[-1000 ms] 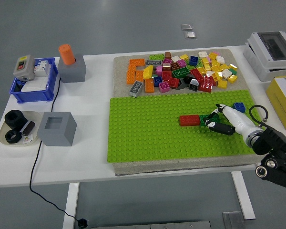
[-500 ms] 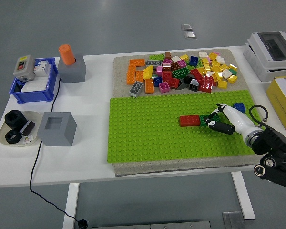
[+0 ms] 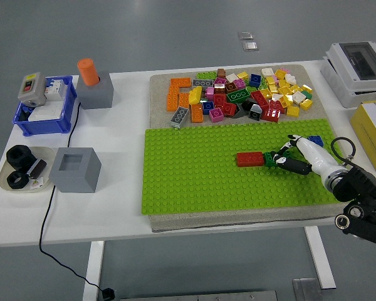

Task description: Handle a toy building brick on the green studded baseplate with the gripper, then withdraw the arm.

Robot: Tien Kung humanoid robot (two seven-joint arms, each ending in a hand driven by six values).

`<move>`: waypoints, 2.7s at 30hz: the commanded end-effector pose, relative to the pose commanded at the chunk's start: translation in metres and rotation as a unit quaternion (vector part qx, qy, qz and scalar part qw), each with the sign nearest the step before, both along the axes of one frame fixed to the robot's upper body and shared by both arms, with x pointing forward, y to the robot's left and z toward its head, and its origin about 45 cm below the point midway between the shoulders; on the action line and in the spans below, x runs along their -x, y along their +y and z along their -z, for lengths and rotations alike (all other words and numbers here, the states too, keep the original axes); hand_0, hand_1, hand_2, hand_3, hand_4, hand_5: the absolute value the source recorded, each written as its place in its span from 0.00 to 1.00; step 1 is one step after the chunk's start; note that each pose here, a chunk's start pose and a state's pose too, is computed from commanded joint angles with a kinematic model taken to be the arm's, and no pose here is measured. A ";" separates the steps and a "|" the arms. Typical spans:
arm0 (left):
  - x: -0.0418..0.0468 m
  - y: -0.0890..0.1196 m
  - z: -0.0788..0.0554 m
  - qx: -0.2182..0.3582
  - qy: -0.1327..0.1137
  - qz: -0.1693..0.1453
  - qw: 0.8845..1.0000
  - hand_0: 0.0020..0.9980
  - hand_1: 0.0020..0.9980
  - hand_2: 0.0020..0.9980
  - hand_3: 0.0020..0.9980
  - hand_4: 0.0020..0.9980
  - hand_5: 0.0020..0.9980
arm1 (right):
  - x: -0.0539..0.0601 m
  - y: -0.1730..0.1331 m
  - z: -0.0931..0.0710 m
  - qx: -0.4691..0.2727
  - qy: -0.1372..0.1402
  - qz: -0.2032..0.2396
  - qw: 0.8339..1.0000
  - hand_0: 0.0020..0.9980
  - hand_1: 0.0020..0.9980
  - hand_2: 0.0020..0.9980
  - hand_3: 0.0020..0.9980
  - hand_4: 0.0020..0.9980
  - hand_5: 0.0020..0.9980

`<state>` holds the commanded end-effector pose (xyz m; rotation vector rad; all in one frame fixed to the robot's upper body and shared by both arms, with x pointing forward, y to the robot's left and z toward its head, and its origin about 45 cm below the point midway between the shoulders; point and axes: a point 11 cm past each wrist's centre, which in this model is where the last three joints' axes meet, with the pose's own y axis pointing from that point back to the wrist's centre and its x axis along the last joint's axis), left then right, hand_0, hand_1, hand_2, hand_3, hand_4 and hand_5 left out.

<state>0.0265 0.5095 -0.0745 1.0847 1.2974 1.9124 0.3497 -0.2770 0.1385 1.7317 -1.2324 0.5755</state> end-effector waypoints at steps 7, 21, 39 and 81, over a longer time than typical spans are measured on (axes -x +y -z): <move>-0.0002 0.000 0.000 0.000 0.000 0.000 1.000 0.80 0.84 0.83 0.86 0.94 0.62 | -0.001 0.002 -0.001 -0.004 -0.003 0.000 1.000 0.98 0.93 0.97 0.65 0.64 0.71; -0.0005 0.000 0.000 0.000 0.000 0.000 1.000 0.80 0.84 0.83 0.86 0.95 0.62 | -0.007 0.009 -0.004 -0.011 -0.011 -0.002 1.000 0.98 0.93 0.97 0.65 0.64 0.70; 0.0003 -0.001 0.001 0.001 0.001 0.001 1.000 0.80 0.84 0.83 0.86 0.95 0.62 | -0.011 0.008 -0.005 -0.012 -0.017 0.001 1.000 0.97 0.92 0.97 0.65 0.64 0.70; 0.0002 -0.001 0.000 0.002 0.000 0.002 1.000 0.80 0.84 0.83 0.85 0.95 0.62 | 0.000 0.002 -0.008 -0.002 -0.021 -0.013 1.000 0.96 0.90 0.96 0.64 0.64 0.68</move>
